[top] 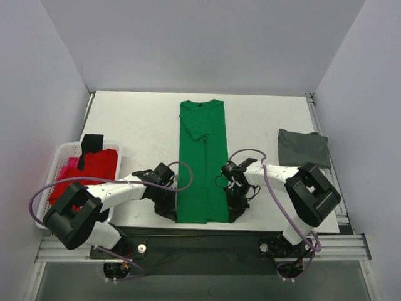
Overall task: Fold and stack the t-shirts
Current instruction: Grab the bottom of the folded rectangular tshirt with both arms
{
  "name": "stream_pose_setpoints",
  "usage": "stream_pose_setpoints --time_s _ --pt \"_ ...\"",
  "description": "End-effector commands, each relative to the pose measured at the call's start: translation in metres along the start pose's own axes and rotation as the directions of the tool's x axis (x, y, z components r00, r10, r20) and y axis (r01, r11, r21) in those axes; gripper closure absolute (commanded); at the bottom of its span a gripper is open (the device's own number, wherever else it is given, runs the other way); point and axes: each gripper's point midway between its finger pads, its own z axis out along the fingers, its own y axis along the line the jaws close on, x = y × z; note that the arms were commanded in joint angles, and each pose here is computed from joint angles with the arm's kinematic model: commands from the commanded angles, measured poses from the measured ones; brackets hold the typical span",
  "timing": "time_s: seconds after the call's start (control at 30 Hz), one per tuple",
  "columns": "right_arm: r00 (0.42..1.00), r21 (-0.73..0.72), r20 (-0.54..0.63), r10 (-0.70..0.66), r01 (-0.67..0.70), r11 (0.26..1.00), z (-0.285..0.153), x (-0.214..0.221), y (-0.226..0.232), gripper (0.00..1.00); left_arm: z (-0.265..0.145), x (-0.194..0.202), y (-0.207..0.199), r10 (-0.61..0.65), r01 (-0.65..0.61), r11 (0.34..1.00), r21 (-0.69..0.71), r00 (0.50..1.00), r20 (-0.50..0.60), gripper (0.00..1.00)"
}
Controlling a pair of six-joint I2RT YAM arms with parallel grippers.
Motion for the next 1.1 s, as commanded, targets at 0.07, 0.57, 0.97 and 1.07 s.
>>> stream_pose_setpoints --time_s 0.07,0.57,0.97,1.07 --pt "0.999 -0.015 -0.04 0.004 -0.005 1.0 -0.007 0.013 -0.003 1.0 -0.003 0.009 0.03 -0.017 0.019 0.991 -0.136 1.0 0.016 1.0" --pt "1.0 -0.112 -0.016 -0.012 0.01 0.994 -0.043 0.025 0.017 1.0 -0.041 0.004 -0.002 0.0 0.002 1.0 -0.017 0.995 0.102 1.0" --pt "0.999 -0.136 -0.036 -0.012 0.007 0.991 -0.068 0.059 0.03 1.0 -0.085 0.025 -0.011 -0.034 0.034 0.999 -0.004 0.994 0.102 1.0" --pt "1.0 -0.149 -0.019 -0.007 0.004 0.989 -0.076 0.066 0.035 1.0 -0.104 0.026 -0.018 -0.046 0.044 0.999 0.021 0.988 0.147 1.0"
